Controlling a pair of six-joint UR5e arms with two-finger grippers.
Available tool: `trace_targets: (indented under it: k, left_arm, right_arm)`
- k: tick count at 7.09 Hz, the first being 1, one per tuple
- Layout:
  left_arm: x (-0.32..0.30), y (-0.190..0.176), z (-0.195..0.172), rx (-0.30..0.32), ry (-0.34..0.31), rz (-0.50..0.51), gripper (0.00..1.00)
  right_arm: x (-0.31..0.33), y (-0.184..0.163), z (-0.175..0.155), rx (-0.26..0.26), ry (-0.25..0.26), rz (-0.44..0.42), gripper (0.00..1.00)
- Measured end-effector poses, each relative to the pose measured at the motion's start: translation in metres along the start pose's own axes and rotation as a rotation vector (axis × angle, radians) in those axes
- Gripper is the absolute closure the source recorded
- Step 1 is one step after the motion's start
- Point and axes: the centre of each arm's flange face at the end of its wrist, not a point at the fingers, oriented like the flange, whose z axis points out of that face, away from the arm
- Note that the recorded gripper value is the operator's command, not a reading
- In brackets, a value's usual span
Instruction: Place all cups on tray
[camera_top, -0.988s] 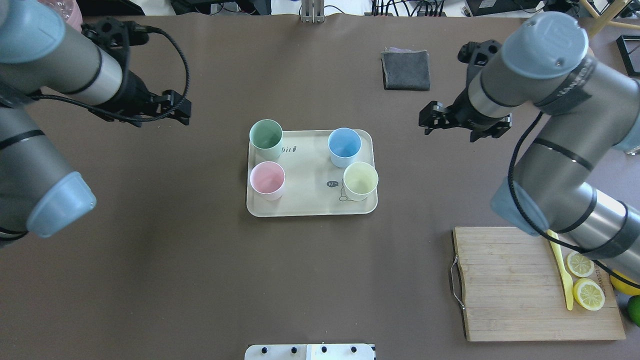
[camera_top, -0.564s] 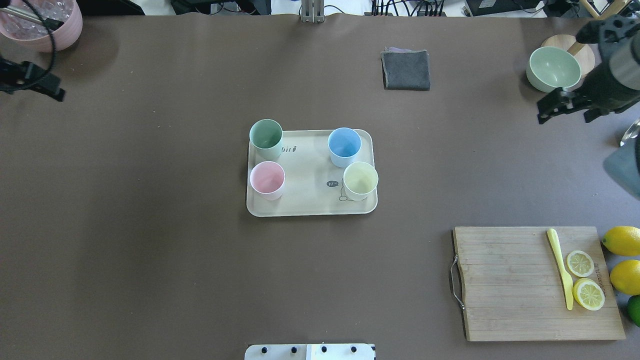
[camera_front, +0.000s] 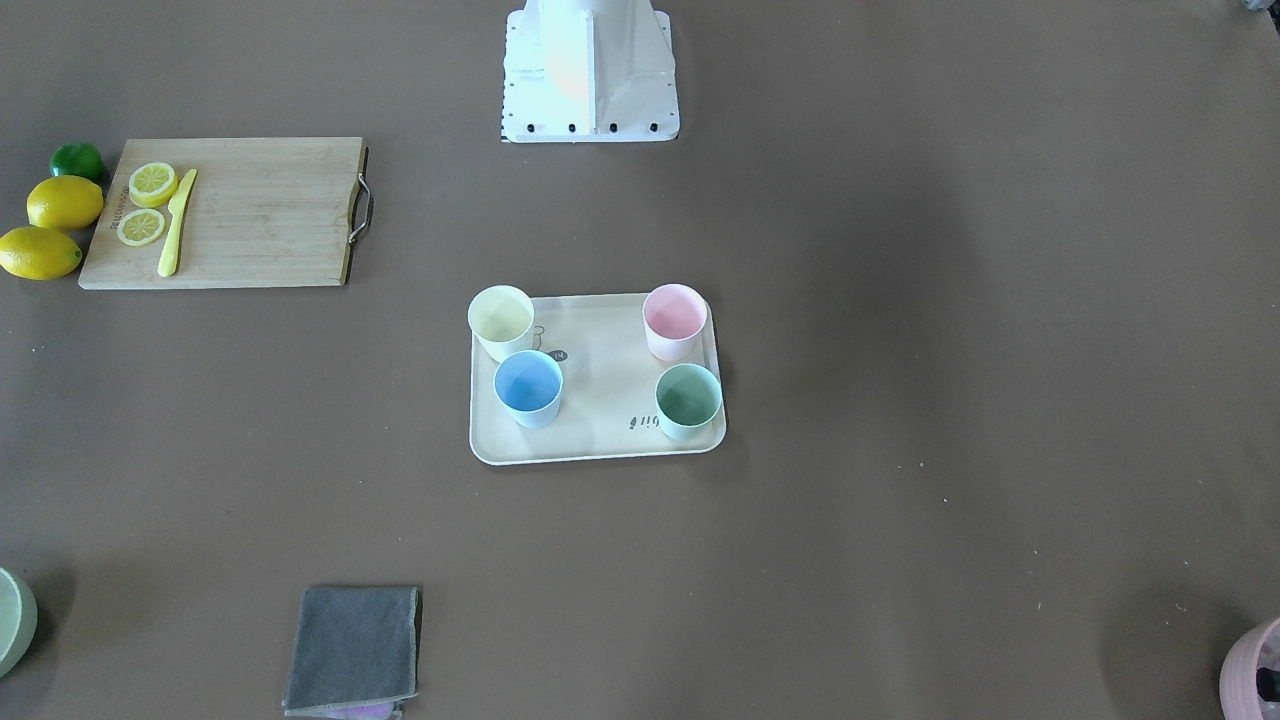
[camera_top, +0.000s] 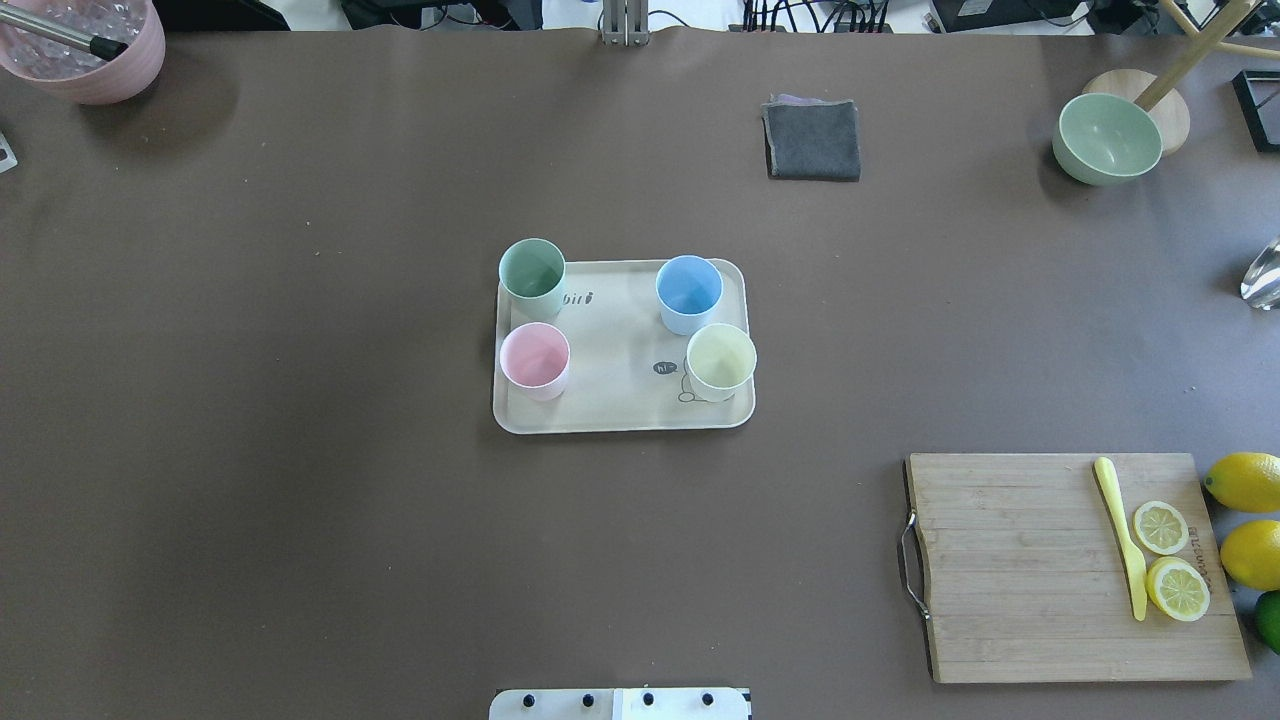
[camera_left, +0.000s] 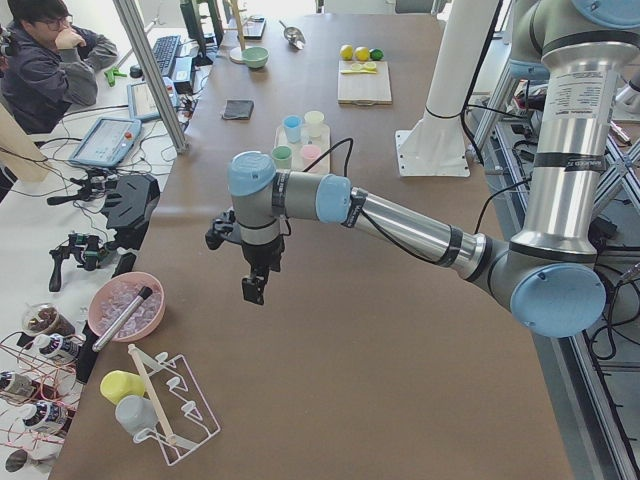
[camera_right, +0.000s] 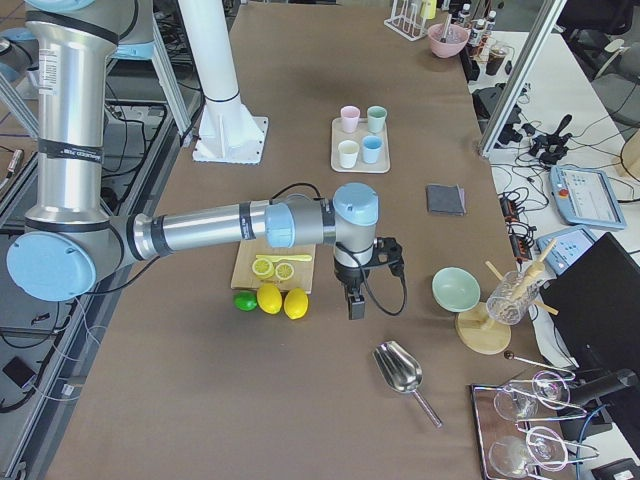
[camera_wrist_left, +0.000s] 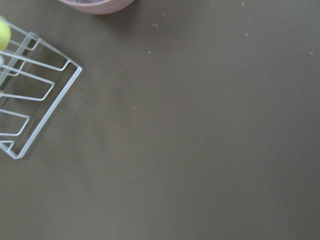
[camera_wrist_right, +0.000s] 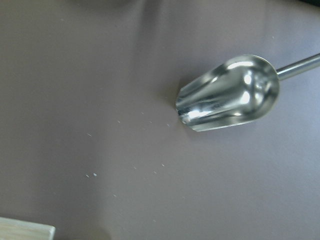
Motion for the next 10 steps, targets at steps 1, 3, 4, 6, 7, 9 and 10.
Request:
trace_targets:
  k: [1,3,4,6,7,9,10]
  left_arm:
    - [-0.020,0.016,-0.003,-0.024,0.007,-0.025,0.02]
    - [-0.035,0.027,-0.007,-0.034,0.014,-0.062,0.02]
    - [-0.040,0.030,-0.001,-0.044,0.022,-0.075,0.02]
    - [-0.046,0.042,0.013,-0.064,0.034,-0.091,0.02]
    - [-0.049,0.051,0.022,-0.080,0.040,-0.099,0.02]
    - [-0.053,0.061,0.037,-0.107,0.049,-0.110,0.02]
    - [-0.055,0.065,0.043,-0.103,0.048,-0.107,0.02]
  right_arm:
    - [0.030,0.019,0.008,-0.015,-0.003,-0.013,0.00]
    - [0.045,0.027,0.012,-0.018,-0.014,-0.016,0.00]
    - [0.045,0.027,0.012,-0.015,-0.023,-0.016,0.00]
    - [0.045,0.028,0.013,-0.014,-0.030,-0.015,0.00]
    - [0.045,0.028,0.013,-0.013,-0.031,-0.016,0.00]
    - [0.045,0.028,0.012,-0.012,-0.032,-0.016,0.00]
    - [0.045,0.028,0.012,-0.012,-0.032,-0.016,0.00]
